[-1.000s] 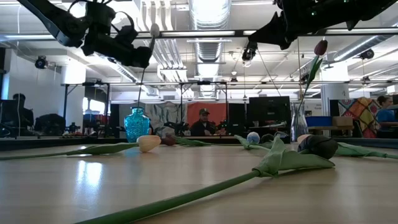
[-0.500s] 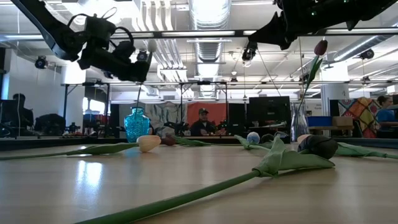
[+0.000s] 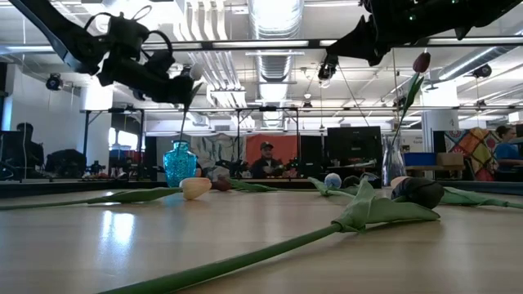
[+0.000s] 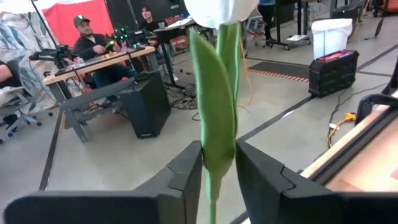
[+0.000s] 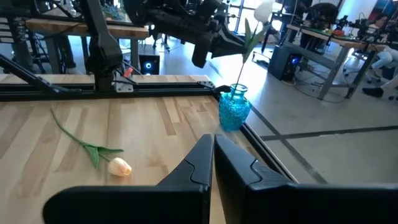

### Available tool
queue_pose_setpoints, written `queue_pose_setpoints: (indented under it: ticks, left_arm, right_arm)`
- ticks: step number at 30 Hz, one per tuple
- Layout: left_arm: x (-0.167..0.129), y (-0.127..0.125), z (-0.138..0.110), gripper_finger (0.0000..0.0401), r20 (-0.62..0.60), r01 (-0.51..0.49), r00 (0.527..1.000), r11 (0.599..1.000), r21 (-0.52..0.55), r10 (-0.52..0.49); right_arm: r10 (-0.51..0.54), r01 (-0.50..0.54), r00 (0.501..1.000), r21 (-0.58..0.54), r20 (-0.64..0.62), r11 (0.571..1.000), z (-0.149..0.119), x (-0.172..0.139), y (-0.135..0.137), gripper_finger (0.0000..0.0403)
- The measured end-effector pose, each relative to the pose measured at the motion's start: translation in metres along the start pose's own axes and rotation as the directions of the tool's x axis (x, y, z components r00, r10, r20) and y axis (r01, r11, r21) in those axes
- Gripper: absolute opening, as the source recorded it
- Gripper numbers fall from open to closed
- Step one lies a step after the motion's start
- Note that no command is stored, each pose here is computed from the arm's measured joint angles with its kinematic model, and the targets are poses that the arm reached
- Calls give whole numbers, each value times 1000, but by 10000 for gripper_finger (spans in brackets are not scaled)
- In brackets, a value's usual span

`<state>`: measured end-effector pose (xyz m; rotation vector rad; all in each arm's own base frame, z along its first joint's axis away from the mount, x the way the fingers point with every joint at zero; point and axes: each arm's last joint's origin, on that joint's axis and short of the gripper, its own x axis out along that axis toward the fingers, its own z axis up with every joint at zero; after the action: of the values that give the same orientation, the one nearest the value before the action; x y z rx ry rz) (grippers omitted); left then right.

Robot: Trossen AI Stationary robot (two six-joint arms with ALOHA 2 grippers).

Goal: Sort flowers into vase by color
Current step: Put the right white flower into the blue vase, then put the left orange flower into the blue vase

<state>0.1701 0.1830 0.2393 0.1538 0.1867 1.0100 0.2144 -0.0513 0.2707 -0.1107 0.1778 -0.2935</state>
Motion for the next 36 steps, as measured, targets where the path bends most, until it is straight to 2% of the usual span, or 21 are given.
queue_pose_setpoints:
  ticks: [8,17,24,29,33,36]
  left_arm:
    - [-19,0,10,117,-23,34,999,999,9,-34]
    - [-41,-1,17,123,-58,75,996,997,8,-75]
    - [-54,-8,10,123,-172,135,976,991,-2,-133]
    - [-63,-18,8,123,-225,124,968,992,22,-116]
    - [-72,-33,6,123,-256,204,948,978,39,-188]
    - [-82,-48,0,123,-325,296,907,955,35,-269]
  right_arm:
    - [2,-2,1000,5,-20,1000,-2,0,0,9]
    - [5,-5,999,8,-43,1000,-6,4,1,9]
    - [9,-9,997,3,-77,1000,-14,11,3,9]
    - [13,-14,994,-7,-108,1000,-19,17,4,9]
    - [15,-16,992,-9,-128,1000,-23,20,4,9]
    - [16,-17,991,-9,-134,1000,-24,21,5,9]
